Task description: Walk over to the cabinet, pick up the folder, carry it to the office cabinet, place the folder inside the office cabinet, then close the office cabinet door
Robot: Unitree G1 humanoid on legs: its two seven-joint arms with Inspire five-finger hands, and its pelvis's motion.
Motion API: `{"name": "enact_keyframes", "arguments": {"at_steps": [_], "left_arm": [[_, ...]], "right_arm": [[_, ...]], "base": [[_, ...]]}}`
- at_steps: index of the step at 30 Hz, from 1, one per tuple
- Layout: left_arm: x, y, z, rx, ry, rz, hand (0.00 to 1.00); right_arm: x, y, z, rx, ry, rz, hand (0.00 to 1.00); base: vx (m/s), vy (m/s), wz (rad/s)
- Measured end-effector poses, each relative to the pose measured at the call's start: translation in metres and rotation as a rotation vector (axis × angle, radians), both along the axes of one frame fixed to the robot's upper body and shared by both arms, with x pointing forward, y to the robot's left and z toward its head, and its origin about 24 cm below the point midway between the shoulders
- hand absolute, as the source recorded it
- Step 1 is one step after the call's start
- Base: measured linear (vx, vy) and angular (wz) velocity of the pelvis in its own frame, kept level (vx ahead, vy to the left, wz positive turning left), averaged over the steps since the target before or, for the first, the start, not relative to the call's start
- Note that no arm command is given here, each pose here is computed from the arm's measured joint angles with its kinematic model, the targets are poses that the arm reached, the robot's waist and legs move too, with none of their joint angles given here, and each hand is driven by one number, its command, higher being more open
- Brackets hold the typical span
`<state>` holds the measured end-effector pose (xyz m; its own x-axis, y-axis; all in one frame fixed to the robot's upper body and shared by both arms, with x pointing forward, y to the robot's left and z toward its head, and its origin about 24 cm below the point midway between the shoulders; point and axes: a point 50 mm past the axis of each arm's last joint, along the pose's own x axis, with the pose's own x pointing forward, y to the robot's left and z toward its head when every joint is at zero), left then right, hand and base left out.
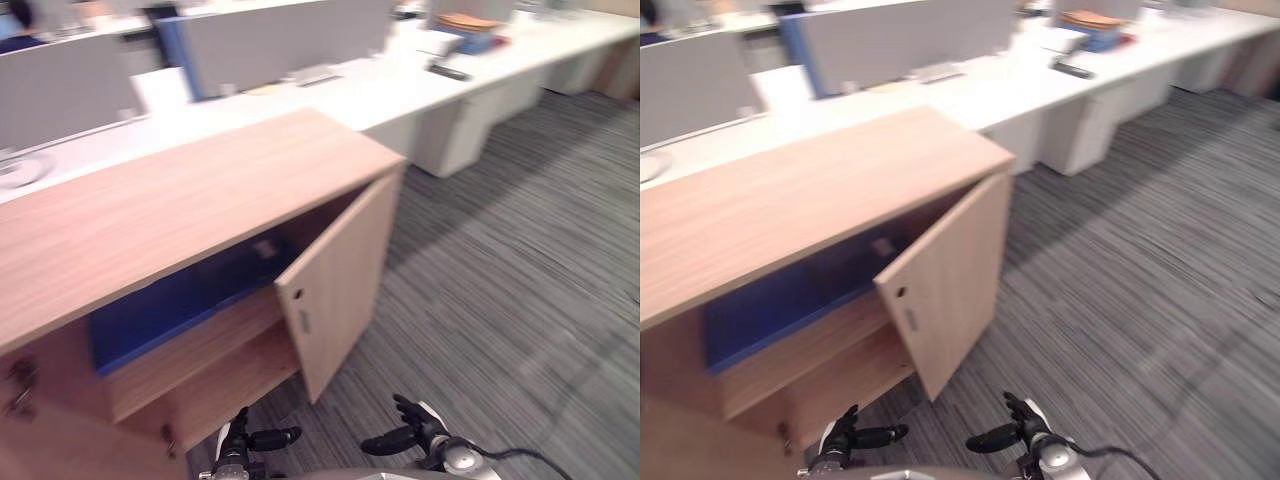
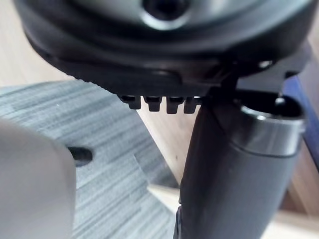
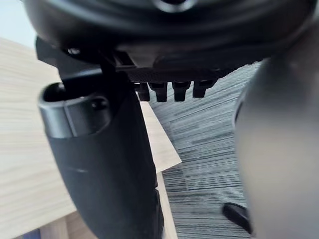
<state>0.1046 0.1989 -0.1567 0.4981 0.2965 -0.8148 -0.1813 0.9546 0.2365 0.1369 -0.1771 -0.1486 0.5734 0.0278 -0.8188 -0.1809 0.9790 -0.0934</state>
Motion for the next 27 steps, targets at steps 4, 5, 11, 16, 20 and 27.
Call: {"name": "enact_keyframes", "arguments": {"at_steps": [4,5,11,16,20,27], "left_arm": [[0.005,0.039,0.009,0.104,-0.014,0.064,1.00],[0.003,0.038,0.008,0.094,-0.014,0.101,1.00],[-0.018,0.030,0.003,0.040,0.000,0.220,1.00],[0.000,0.034,0.010,0.041,-0.067,0.245,1.00],[0.002,0.025,0.011,0.034,-0.081,0.208,1.00],[0.011,0.008,0.009,-0.016,-0.081,0.135,1.00]], "right_arm": [[-0.028,-0.009,-0.015,0.008,0.127,-0.260,1.00],[-0.033,-0.016,-0.016,0.019,0.158,-0.376,1.00],[-0.049,-0.032,-0.018,-0.045,0.199,-0.421,1.00],[-0.048,-0.025,-0.019,-0.010,0.198,-0.495,1.00],[-0.058,-0.041,-0.017,-0.038,0.175,-0.556,1.00],[-0.075,-0.032,-0.022,0.038,0.215,-0.748,1.00]], "base": [[0.06,-0.256,2.12],[0.04,-0.304,1.85],[0.06,-0.263,1.18],[-0.01,-0.149,0.80],[-0.02,-0.033,0.83],[0.06,0.097,1.12]]}}
